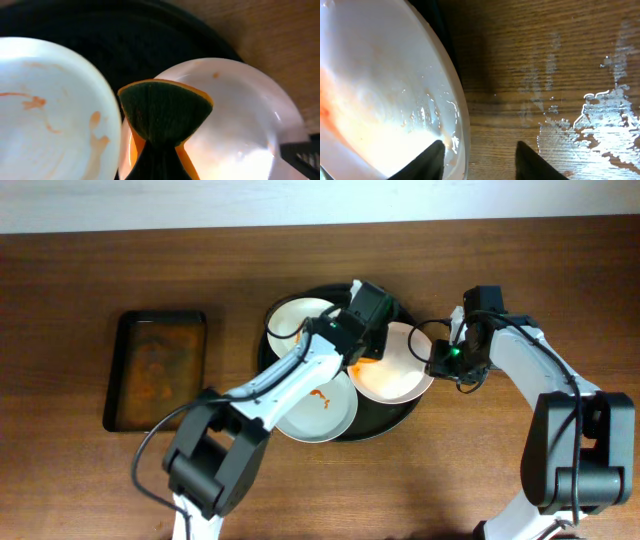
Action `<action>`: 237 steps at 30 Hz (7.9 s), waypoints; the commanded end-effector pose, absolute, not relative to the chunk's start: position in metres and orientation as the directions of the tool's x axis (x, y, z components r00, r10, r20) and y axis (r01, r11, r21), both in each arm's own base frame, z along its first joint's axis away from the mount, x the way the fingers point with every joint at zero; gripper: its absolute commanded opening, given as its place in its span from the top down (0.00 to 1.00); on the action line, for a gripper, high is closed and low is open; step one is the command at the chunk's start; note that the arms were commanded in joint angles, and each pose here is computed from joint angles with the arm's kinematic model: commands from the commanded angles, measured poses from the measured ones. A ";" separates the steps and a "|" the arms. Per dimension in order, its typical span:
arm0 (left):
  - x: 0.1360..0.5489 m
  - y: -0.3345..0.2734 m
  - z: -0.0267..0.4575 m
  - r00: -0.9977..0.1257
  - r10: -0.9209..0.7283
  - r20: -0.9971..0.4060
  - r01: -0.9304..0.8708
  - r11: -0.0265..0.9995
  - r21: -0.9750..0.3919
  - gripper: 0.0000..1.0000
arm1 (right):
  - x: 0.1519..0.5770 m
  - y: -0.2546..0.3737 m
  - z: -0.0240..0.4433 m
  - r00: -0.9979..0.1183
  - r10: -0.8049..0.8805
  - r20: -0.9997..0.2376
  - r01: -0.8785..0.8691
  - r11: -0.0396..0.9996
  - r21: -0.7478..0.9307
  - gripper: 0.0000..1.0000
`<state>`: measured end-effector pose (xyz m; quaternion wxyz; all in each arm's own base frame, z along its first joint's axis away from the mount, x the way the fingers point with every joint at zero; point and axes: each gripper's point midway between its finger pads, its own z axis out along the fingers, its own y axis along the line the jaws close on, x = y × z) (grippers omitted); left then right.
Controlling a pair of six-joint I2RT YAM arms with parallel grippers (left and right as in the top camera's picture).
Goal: Clean dirty plates on tray and stack at the side
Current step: 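Scrub the right plate with the sponge held in left gripper, then lift the right plate with right gripper and place it at table right, then move right gripper back and grasp the top-left plate rim, then scrub the top-left plate with the sponge in left gripper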
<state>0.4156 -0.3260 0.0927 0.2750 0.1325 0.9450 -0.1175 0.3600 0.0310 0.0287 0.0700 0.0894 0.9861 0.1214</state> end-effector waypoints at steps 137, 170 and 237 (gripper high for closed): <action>0.452 -0.190 0.188 -0.791 0.047 -0.610 0.159 0.979 -0.131 1.00 | 0.418 0.134 0.101 -0.948 0.153 -0.280 -0.006 0.869 0.494 0.36; 0.444 -0.191 0.164 -0.853 0.029 -0.521 0.156 0.967 -0.201 1.00 | 0.389 0.201 0.009 -0.976 0.217 0.011 0.196 0.855 0.480 0.96; 0.437 -0.209 0.085 -0.952 -0.008 -0.305 0.059 0.976 -0.209 1.00 | 0.378 0.194 0.005 -0.976 0.214 0.046 0.212 0.873 0.440 0.96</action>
